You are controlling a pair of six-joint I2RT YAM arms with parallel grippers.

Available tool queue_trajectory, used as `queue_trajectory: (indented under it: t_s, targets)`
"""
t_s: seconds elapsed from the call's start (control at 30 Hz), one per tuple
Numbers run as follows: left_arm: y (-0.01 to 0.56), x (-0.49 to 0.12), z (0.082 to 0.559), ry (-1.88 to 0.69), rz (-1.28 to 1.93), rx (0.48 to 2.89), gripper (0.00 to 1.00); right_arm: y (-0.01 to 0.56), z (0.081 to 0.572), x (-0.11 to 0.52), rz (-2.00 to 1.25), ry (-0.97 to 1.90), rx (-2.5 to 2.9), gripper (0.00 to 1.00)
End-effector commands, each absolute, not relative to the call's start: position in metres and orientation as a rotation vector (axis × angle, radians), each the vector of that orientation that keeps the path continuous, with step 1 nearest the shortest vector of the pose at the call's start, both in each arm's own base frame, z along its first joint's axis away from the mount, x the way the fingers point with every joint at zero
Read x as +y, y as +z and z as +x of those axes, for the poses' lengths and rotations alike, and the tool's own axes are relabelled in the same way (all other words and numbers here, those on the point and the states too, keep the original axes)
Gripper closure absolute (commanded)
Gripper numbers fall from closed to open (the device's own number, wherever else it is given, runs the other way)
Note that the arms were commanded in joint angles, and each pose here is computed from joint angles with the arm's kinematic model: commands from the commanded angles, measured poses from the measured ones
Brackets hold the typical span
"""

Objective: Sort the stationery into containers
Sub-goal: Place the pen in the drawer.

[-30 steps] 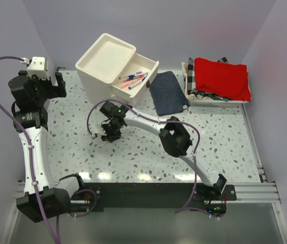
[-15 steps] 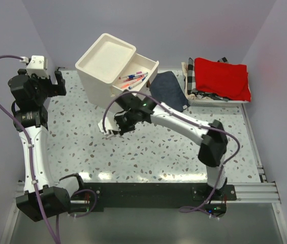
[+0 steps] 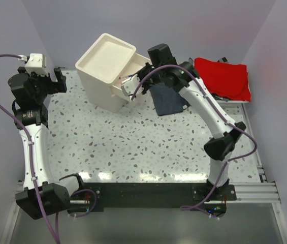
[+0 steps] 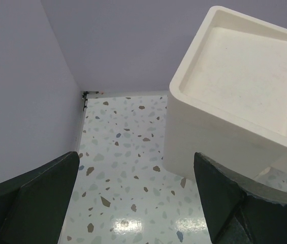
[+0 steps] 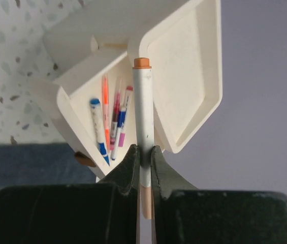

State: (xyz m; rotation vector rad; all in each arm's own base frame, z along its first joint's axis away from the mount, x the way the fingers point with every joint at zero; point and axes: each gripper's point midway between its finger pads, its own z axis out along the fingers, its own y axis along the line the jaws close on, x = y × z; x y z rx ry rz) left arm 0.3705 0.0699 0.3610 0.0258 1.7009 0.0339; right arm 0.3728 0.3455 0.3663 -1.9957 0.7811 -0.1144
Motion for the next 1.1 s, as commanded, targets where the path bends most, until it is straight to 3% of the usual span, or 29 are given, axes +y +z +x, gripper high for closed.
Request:
queue_trajectory:
  t_s: [0.0,0.33,0.37,0.43,0.47,0.57,0.8,0.9,0.97,1.0,1.03,1.07]
  targets:
    - [0.376,0.070,0.374,0.021,0.026,1.637,0.00,0.355,0.425,0.329,-2.146,-0.348,0.640,1.00]
    - [0.367,0.068,0.370,0.015,0.023,1.655,0.00,0.333,0.473,0.336,-2.147,-0.475,0.572,0.97]
    - [0.367,0.068,0.370,0.016,0.022,1.655,0.00,0.327,0.472,0.336,-2.130,-0.453,0.606,0.82]
    - [0.366,0.068,0.370,0.015,0.022,1.656,0.00,0.340,0.481,0.342,-2.040,-0.496,0.597,0.69]
    - [0.365,0.068,0.369,0.013,0.022,1.661,0.00,0.326,0.482,0.342,-2.041,-0.485,0.620,0.58]
    - [0.364,0.068,0.370,0.015,0.019,1.662,0.00,0.351,0.485,0.340,-1.923,-0.515,0.650,0.47]
    - [0.364,0.071,0.377,-0.001,-0.009,1.651,0.00,0.419,0.484,0.309,-1.501,-0.426,0.977,0.46]
    - [0.365,0.075,0.388,-0.005,-0.027,1.628,0.00,0.417,0.479,0.281,-1.212,-0.248,1.242,0.56]
    - [0.365,0.075,0.399,-0.032,-0.016,1.610,0.12,0.391,0.468,0.267,-1.077,-0.081,1.415,0.98]
    - [0.367,0.072,0.402,-0.054,0.005,1.603,0.24,0.381,0.469,0.254,-1.022,-0.046,1.475,1.00]
    - [0.361,0.069,0.410,-0.087,0.026,1.616,0.63,0.357,0.465,0.255,-1.022,0.034,1.534,1.00]
    - [0.372,0.065,0.415,-0.109,0.064,1.582,0.84,0.349,0.461,0.252,-0.948,0.129,1.604,1.00]
